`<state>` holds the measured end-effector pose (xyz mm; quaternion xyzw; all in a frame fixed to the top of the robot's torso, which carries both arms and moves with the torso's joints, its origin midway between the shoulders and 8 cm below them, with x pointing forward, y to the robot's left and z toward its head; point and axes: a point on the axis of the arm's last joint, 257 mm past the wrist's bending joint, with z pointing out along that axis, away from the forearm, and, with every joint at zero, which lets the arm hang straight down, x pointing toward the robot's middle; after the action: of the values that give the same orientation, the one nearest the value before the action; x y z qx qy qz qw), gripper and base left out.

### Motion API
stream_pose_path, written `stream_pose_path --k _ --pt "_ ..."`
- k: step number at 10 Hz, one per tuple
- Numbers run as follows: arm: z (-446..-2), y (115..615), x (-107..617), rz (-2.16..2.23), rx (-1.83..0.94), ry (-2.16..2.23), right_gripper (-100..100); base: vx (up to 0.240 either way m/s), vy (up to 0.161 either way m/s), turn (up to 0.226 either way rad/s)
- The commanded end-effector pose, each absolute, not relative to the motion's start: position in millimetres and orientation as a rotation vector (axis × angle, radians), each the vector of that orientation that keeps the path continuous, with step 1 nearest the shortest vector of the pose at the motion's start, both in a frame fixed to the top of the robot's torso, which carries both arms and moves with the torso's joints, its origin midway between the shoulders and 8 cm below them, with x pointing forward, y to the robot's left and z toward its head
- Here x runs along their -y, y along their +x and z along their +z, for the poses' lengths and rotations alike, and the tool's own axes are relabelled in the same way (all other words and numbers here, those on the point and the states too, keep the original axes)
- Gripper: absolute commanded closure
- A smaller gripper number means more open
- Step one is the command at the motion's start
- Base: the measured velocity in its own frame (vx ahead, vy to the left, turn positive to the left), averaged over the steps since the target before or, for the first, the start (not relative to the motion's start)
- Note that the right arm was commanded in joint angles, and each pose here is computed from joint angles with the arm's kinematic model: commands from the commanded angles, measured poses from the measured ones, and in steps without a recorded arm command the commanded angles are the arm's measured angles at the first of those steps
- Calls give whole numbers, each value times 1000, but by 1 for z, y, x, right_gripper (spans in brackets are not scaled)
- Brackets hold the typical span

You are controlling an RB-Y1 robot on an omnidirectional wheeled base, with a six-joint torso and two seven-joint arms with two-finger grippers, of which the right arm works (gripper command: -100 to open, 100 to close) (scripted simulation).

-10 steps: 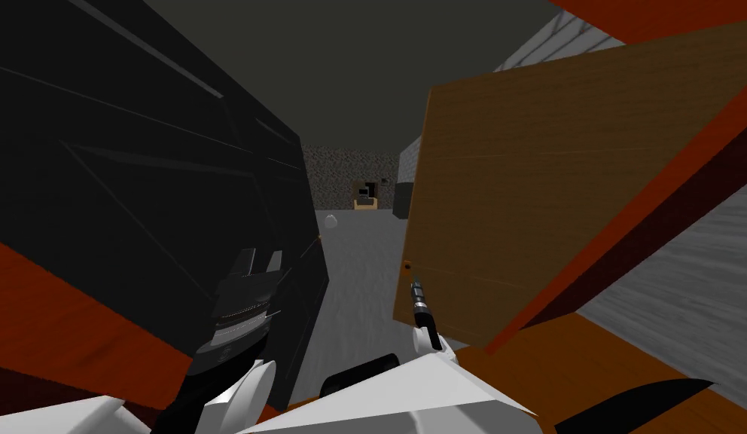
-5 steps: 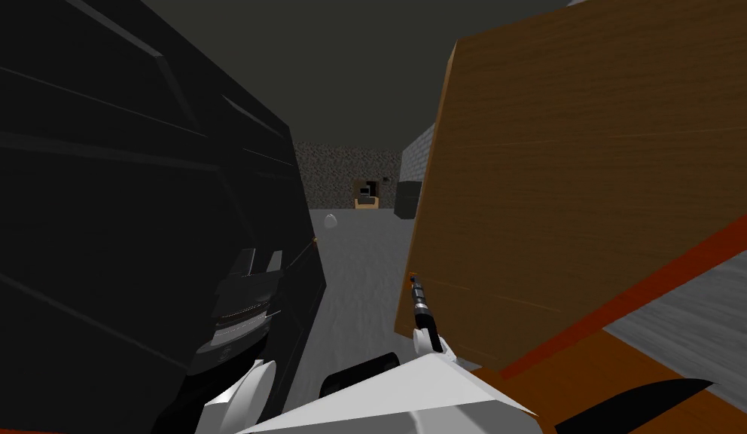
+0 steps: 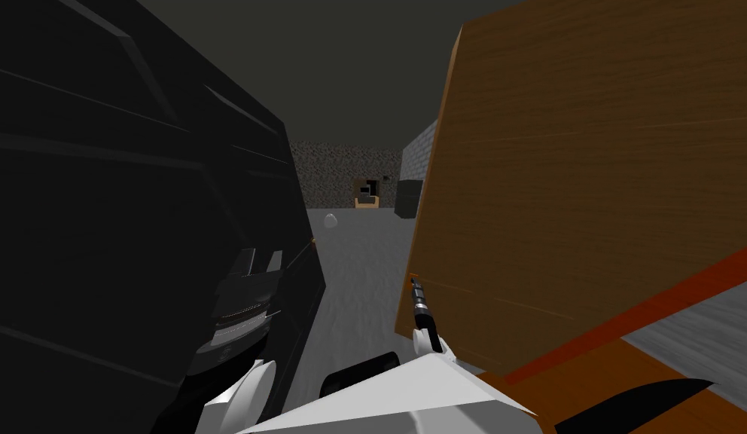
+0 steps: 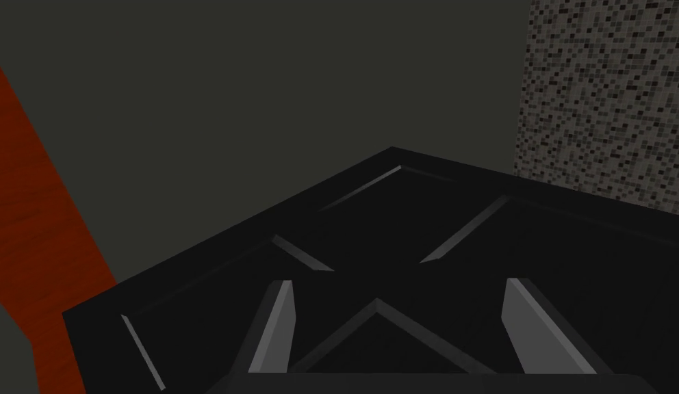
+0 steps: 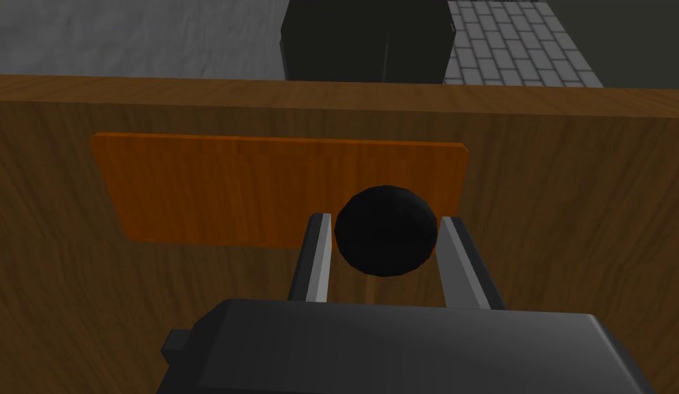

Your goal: Push the door open

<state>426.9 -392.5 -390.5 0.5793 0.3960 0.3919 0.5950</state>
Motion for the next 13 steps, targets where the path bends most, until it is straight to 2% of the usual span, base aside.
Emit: stream_pose_path --k 1,4,13 --pt "-391 426 392 910 -920 1346 100 -9 4 0" --pt "-391 423 403 890 -912 1351 100 30 -3 -8" --pt "-386 401 463 787 -826 1376 100 202 -19 -46"
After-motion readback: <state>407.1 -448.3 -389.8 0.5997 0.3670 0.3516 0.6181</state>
